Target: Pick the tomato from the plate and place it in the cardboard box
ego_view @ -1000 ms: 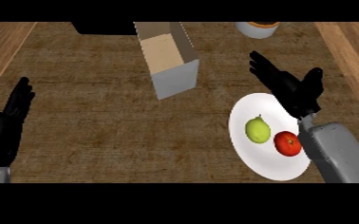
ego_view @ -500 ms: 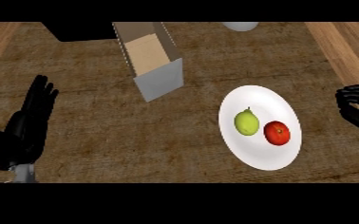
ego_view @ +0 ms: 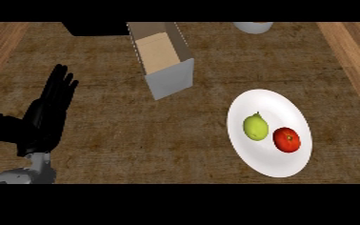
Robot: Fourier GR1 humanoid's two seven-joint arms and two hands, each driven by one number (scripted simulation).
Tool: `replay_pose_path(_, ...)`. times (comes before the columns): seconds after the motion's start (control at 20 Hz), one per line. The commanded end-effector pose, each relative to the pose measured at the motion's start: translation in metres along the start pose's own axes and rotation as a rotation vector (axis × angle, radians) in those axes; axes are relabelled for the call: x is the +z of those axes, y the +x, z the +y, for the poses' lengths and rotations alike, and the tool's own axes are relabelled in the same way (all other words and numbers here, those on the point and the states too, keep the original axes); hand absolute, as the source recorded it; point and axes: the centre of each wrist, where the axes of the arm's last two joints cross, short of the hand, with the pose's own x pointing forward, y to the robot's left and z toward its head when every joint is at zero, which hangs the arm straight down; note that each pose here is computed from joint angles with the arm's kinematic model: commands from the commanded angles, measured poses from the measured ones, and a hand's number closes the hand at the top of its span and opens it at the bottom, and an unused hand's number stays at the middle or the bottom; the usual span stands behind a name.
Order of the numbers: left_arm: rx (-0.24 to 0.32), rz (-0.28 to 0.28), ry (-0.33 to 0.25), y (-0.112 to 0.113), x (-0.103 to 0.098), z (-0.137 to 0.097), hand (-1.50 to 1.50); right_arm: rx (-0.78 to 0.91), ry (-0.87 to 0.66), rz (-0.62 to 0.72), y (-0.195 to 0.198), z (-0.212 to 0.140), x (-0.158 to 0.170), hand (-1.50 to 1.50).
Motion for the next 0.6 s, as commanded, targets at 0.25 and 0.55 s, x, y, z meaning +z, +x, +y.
replay_pose_path(0.25, 0.006, 0.001, 0.002, -0.006, 0.001, -0.001, 0.00, 0.237, 0.477, 0.136, 0.055, -0.024, 0.000, -1.50)
replay_pose_path(0.55, 0.017, -0.001, -0.018, 0.009, -0.012, -0.024, 0.00, 0.139, 0.510, 0.153, 0.104, -0.006, -0.012, -1.50)
